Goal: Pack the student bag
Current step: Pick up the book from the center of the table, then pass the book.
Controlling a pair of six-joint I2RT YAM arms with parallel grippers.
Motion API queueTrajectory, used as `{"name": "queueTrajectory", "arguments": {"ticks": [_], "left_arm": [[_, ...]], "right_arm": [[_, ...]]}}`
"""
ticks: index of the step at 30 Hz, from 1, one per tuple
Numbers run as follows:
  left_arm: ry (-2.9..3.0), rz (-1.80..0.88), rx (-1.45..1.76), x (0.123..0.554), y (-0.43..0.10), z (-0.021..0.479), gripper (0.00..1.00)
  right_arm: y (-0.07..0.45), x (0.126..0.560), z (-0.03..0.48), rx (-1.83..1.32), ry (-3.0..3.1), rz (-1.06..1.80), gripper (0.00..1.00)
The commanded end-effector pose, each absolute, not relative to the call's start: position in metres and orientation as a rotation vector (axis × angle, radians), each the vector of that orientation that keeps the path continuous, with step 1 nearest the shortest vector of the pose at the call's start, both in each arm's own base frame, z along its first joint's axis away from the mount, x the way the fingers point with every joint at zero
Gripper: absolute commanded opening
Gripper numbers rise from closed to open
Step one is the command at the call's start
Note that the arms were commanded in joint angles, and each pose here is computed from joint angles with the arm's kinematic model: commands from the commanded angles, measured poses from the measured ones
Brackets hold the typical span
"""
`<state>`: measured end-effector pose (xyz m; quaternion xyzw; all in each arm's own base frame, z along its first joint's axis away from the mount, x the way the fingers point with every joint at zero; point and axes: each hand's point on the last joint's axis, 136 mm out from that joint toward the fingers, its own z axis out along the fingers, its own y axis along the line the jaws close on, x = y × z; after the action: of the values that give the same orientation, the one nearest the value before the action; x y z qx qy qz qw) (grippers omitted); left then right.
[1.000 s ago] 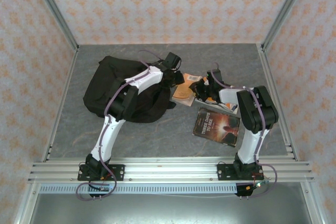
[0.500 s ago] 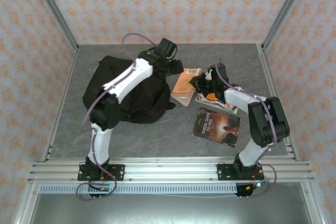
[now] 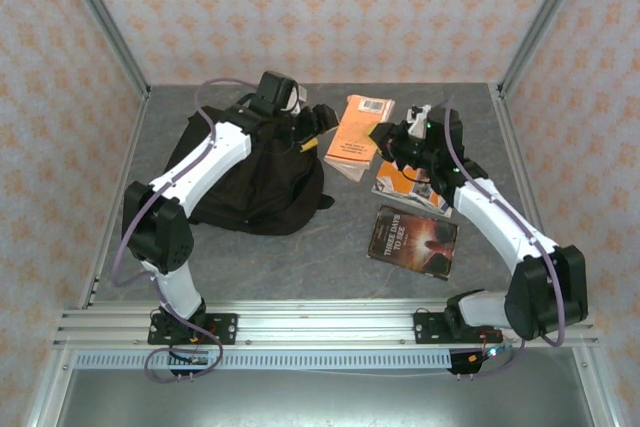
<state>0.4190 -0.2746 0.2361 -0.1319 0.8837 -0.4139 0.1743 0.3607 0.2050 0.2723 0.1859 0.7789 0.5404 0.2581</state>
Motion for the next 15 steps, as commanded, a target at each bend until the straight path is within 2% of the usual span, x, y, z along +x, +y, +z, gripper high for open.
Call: {"name": "queueTrajectory", "arguments": {"ticks": [1,9,11,15], "left_arm": [[2.356,-1.51,-0.318,0.421,-0.306,0.278,0.75],[2.228,-1.763,-0.343,0.422,-0.331,0.295,0.68],[2.214,-1.792,-0.352,0.422,-0.334,0.296,0.62],[2.199,-1.806,-0.36,0.422,-0.335,0.296,0.42]], "right_arm": [[0.213,0.347,0.311,0.425,2.011,1.567,0.08],[0.215,0.342,0.307,0.445,2.007,1.588,0.09],[0.214,0.342,0.305,0.448,2.013,1.578,0.09],[0.209,0.343,0.298,0.467,2.039,1.517,0.11]]}}
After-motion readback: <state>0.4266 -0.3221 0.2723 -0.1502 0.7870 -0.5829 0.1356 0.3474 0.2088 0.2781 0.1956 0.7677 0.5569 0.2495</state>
